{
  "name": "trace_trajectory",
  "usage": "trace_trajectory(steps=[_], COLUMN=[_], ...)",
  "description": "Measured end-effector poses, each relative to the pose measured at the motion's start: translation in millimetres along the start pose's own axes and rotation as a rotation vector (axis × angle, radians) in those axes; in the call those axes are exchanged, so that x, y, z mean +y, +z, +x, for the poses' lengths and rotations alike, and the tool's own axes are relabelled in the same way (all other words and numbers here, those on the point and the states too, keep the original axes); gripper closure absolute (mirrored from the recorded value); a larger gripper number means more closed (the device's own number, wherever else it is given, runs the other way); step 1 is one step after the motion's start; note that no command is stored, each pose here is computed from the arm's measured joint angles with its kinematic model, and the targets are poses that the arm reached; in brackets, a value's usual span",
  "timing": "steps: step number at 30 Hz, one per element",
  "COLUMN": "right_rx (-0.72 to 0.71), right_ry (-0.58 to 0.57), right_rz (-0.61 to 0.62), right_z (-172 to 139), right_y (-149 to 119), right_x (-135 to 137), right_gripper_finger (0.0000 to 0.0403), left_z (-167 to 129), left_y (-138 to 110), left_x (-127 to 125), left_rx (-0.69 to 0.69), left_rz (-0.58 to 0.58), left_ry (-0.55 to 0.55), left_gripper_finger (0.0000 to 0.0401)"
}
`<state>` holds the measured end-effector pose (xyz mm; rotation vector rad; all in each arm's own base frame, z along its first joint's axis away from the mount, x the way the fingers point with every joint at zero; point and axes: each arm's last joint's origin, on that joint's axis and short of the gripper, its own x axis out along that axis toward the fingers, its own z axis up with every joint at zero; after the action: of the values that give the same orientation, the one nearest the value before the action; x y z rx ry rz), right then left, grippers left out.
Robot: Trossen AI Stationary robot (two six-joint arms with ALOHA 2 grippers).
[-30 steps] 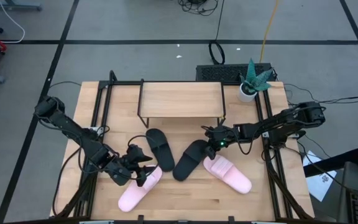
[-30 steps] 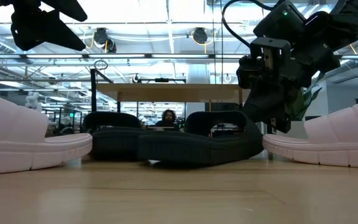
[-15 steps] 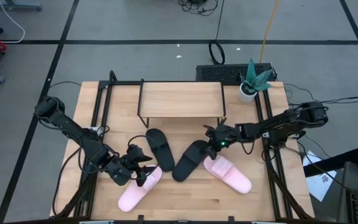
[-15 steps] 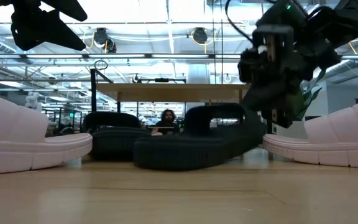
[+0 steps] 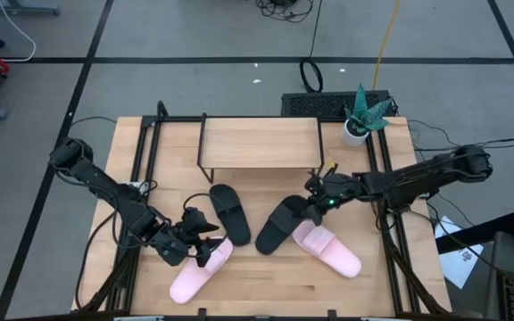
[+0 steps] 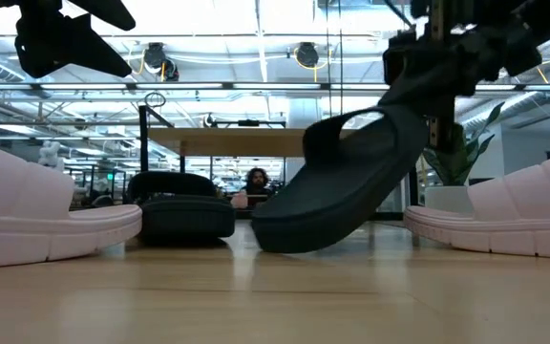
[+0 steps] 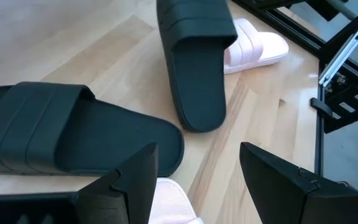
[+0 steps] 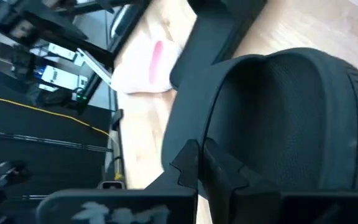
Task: Pick and place slides into the shelf
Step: Put the right black slipper on the shelf
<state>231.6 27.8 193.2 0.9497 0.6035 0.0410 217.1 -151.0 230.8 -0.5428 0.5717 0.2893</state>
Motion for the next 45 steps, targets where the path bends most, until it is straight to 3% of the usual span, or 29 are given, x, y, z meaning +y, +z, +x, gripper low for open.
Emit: trace_trajectory(steps=[14, 25, 29, 37, 45], right_rx=[-0.056, -0.177, -0.167, -0.137, -0.097], right_ry=[0.151, 0.402, 0.409, 0.304, 0.328], right_rz=[0.014, -0.027, -0.101, -0.237, -0.29], right_z=[-25.7, -47.8, -58.6, -88.8, -105.8], right_y=[-0.8, 19.1, 33.1, 63.3, 92.2], right_x=[25.9, 63.3, 85.3, 116.5, 127.8], right_gripper_finger=[0.0403, 0.0403, 0.0403, 0.0403, 0.0403], left_z=[0.0, 0.0, -0.2, -2.0, -6.9], left_y=[1.2, 1.6, 3.7, 12.2, 22.2], left_x=[-1.9, -2.4, -5.4, -17.2, -26.2], left_rx=[-0.012, -0.019, -0.044, -0.123, -0.224], left_rz=[-0.028, -0.037, -0.056, -0.054, -0.019], left_ry=[-0.016, -0.019, -0.042, -0.144, -0.213], left_gripper_finger=[0.0176, 0.0176, 0.0176, 0.0176, 0.0176])
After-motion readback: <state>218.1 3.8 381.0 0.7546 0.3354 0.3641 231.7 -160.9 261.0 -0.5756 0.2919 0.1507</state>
